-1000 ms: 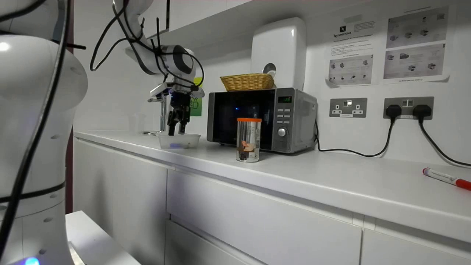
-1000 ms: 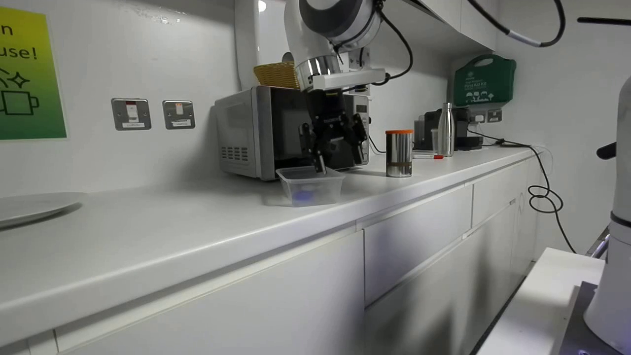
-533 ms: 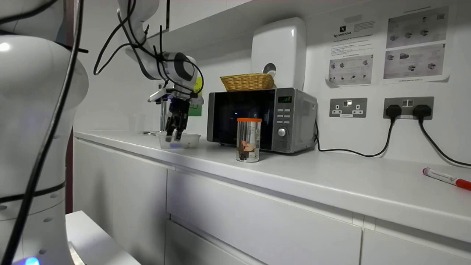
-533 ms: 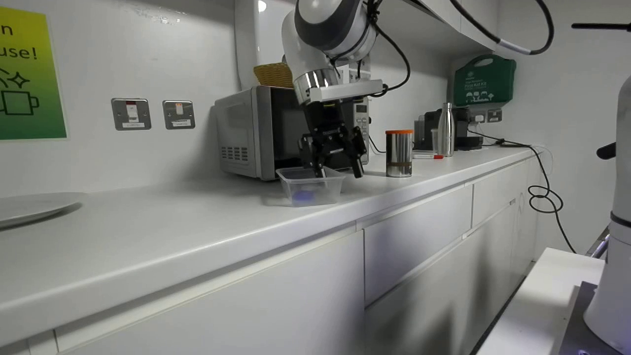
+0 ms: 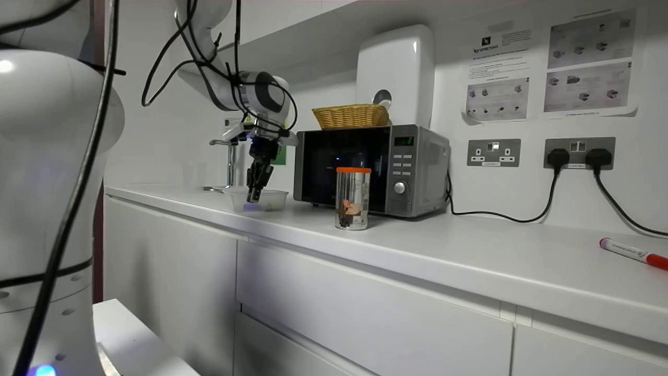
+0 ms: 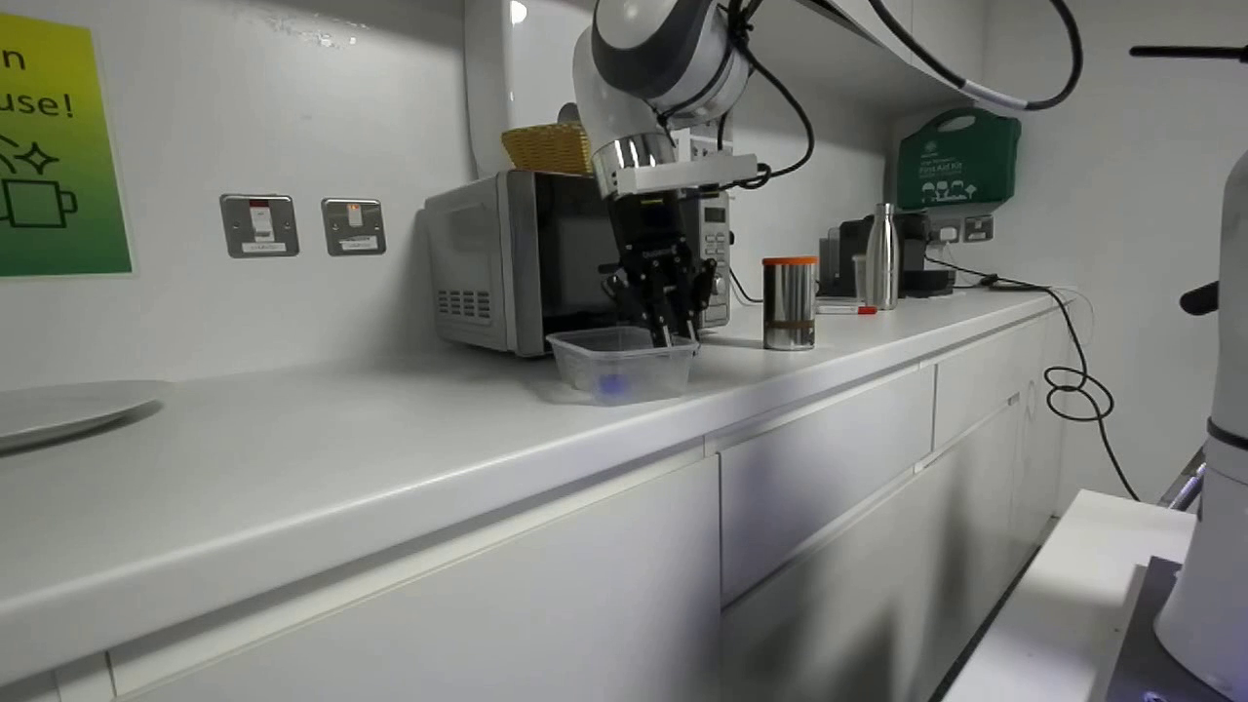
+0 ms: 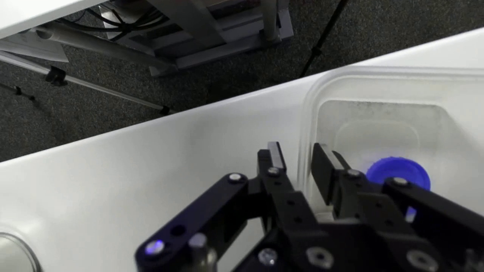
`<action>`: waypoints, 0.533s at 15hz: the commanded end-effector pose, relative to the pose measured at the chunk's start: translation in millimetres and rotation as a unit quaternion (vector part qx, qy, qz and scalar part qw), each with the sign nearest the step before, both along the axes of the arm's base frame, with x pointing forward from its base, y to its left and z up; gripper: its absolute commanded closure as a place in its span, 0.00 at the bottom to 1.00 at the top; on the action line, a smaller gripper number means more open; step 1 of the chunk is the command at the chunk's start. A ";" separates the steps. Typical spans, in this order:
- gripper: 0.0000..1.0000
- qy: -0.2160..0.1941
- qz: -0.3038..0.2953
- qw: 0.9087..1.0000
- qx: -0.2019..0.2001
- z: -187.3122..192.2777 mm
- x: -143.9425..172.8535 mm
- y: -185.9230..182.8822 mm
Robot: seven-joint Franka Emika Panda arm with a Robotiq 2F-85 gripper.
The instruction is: Put the lunchboxes on top of the microwave
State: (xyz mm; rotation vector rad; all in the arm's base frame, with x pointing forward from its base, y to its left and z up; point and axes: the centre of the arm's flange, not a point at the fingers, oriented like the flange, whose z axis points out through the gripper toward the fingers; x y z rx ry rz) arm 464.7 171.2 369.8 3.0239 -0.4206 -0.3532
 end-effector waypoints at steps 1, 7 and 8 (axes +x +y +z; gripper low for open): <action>0.99 -0.027 -0.029 0.999 0.015 33.9 14.8 -28.4; 0.99 -0.072 -0.072 0.995 0.022 79.5 28.5 -69.7; 0.99 -0.079 -0.077 0.994 0.021 84.9 29.7 -74.4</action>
